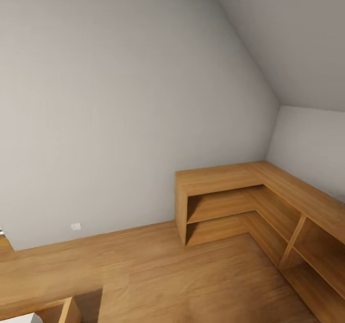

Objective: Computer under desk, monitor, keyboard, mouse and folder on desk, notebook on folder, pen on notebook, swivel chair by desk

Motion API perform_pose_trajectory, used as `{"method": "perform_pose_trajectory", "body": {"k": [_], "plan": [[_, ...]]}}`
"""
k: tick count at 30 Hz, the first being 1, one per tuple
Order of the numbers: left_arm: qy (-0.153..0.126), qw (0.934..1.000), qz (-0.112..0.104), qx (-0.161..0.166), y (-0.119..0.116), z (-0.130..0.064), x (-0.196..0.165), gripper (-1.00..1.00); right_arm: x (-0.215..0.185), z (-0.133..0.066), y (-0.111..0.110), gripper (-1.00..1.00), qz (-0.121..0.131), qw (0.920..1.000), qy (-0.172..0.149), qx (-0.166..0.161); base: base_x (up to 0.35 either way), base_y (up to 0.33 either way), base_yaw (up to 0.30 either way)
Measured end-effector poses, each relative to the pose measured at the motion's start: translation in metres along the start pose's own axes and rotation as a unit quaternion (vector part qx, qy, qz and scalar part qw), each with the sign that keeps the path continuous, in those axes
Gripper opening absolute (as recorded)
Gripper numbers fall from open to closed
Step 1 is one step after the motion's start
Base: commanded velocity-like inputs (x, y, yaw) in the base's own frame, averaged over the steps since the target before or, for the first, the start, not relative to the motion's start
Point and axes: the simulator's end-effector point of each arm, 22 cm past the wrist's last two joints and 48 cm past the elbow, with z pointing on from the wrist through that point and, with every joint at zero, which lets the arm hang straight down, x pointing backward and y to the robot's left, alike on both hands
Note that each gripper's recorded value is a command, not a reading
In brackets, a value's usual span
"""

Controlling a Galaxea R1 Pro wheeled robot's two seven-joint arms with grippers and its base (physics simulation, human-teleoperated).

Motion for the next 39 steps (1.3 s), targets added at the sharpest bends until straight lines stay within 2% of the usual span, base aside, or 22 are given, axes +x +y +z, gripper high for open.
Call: {"method": "perform_pose_trajectory", "body": {"k": [19,29,39], "plan": [[-0.001,1.0000,0.000,0.000,0.0000,0.0001,-0.0004,1.00,-0.0002,-0.0001,0.0004,1.00,0.000,1.0000,0.000,-0.001,0.328,0.008,-0.291],[-0.003,1.0000,-0.001,0.001,-0.0007,0.0005,-0.0015,1.00,-0.0018,0.0005,0.0005,1.00,0.000,1.0000,-0.003,-0.001,0.307,0.168,-0.291],[-0.004,1.0000,-0.002,0.001,-0.0012,0.0012,-0.0026,1.00,-0.0034,0.0015,0.0007,1.00,0.000,1.0000,-0.005,-0.001,0.068,0.050,-0.291]]}}
